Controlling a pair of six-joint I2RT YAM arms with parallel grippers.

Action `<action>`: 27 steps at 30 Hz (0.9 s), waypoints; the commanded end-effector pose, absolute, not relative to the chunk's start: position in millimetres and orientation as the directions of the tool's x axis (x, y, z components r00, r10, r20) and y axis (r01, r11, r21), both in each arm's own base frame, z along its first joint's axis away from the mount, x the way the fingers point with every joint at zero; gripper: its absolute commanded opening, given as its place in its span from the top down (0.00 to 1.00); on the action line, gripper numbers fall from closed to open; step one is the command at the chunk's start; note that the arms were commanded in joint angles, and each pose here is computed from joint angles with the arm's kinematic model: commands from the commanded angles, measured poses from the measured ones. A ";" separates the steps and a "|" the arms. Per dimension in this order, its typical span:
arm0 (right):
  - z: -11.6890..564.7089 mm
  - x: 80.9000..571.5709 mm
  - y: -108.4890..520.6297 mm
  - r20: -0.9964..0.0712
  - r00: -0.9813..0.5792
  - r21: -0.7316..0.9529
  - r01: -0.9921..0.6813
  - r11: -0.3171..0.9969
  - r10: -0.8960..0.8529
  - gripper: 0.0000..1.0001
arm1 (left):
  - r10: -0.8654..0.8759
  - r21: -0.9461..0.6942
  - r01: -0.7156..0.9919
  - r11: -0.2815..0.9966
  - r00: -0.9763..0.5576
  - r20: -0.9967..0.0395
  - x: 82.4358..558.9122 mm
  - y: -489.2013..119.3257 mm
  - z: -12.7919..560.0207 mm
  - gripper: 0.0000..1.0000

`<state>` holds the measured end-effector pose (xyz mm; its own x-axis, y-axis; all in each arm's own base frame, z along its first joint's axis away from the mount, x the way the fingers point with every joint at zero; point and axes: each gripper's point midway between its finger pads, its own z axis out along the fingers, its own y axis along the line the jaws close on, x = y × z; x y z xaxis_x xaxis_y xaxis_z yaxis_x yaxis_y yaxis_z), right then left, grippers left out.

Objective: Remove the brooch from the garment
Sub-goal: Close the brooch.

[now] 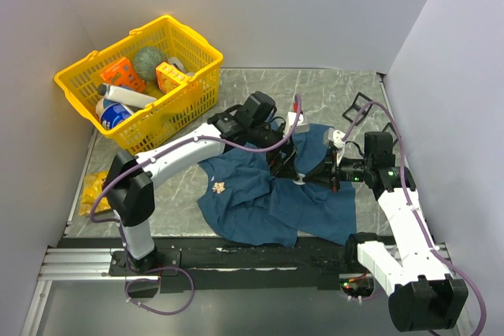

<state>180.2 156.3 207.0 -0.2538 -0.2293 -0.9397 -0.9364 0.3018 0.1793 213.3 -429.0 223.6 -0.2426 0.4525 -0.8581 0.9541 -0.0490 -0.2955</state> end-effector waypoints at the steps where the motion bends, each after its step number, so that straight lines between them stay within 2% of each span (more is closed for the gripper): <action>1: 216.4 186.4 154.9 -0.950 -0.220 0.145 -0.938 0.314 -0.221 1.00 | 0.436 -0.289 0.951 -0.112 -0.214 -0.874 203.6 -436.8 234.2 0.03; 9: 221.1 184.3 154.5 -0.956 -0.208 0.137 -0.940 0.312 -0.208 1.00 | 0.452 -0.269 0.957 -0.111 -0.193 -0.871 197.8 -441.4 227.0 0.15; 27: 225.2 177.7 157.4 -0.960 -0.201 0.141 -0.950 0.280 -0.197 1.00 | 0.445 -0.197 0.980 -0.028 -0.164 -0.880 208.7 -444.8 226.8 0.27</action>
<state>179.0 155.6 211.3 -0.2525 -0.2132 -0.9438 -0.9351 0.3042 0.1815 203.1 -441.2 210.3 -0.2004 0.4839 -0.8519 0.9665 -0.0445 -0.2527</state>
